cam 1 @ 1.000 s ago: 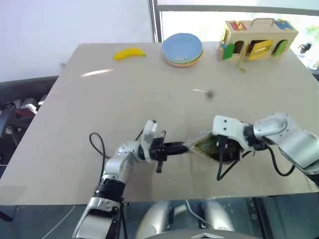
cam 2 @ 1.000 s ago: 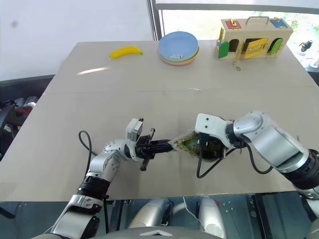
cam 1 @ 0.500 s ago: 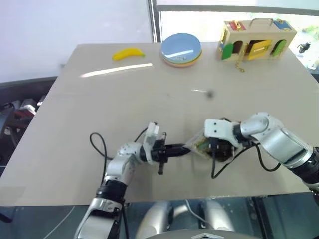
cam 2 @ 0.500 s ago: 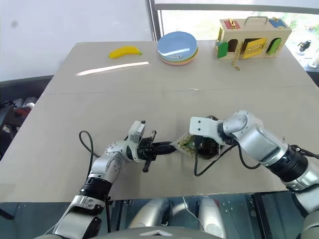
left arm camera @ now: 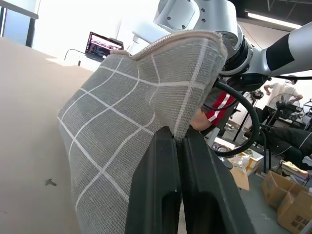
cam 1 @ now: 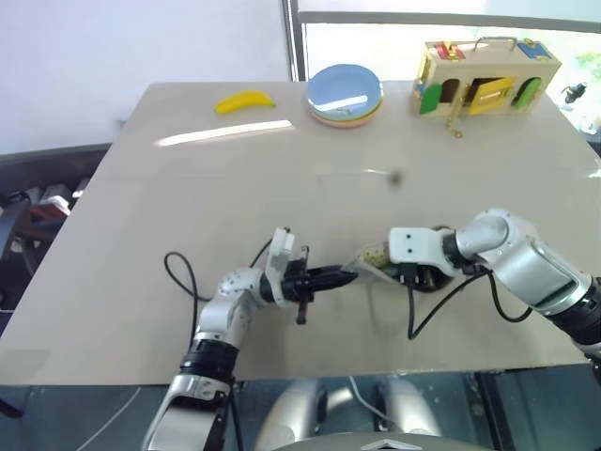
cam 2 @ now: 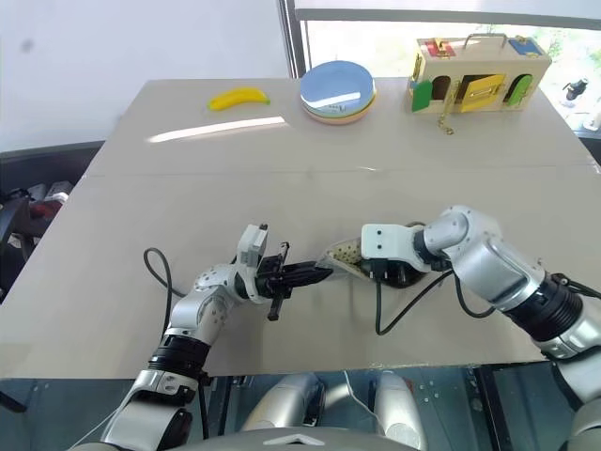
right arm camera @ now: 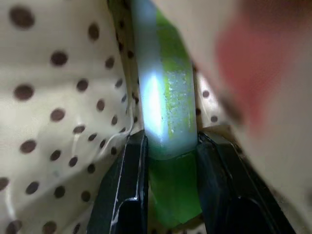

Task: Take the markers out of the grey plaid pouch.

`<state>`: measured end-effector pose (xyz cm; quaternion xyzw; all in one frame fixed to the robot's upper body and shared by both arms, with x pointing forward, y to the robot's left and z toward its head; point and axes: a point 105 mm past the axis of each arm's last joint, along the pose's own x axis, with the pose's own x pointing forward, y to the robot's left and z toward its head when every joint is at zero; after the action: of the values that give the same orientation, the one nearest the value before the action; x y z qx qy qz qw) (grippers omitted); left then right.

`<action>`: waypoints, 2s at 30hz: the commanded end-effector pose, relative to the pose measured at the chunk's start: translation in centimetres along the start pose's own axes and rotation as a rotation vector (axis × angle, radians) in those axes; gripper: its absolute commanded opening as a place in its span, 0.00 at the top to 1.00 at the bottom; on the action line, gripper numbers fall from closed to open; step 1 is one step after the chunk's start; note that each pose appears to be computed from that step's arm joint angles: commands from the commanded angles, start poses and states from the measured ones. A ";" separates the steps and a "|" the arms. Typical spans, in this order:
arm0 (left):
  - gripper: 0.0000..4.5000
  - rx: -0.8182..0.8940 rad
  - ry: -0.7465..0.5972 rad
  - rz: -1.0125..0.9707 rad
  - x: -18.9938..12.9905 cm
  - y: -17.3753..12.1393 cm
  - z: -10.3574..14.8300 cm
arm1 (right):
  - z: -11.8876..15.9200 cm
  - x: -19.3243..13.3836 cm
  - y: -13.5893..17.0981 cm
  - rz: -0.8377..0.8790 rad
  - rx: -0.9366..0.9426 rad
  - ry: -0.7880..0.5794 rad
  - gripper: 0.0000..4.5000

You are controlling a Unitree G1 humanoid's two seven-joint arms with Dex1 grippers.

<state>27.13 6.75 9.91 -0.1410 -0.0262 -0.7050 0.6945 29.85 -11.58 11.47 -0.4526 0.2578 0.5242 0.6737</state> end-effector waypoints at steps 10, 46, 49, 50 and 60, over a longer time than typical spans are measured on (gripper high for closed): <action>1.00 0.060 -0.022 -0.025 0.1 -0.5 1.1 | 1.3 -5.6 -3.4 -0.255 -0.036 0.013 0.81; 1.00 0.087 -0.071 0.077 0.3 0.3 1.6 | 3.9 -8.3 -2.3 -0.090 0.675 -0.436 0.81; 1.00 0.087 -0.074 0.089 0.1 0.5 1.6 | 4.1 -8.7 -1.3 -0.046 0.613 -0.439 0.81; 1.00 0.087 -0.075 0.095 0.1 0.5 1.6 | 4.1 -8.9 -0.8 -0.022 0.586 -0.438 0.81; 1.00 0.082 -0.073 0.112 -0.2 0.8 1.6 | 0.9 -7.4 -1.1 -0.118 0.466 -0.259 0.81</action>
<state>28.00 6.91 10.98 -0.1403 -0.0645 -0.6628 0.7327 27.45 -13.61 18.24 -0.1893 0.2740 0.4927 0.8040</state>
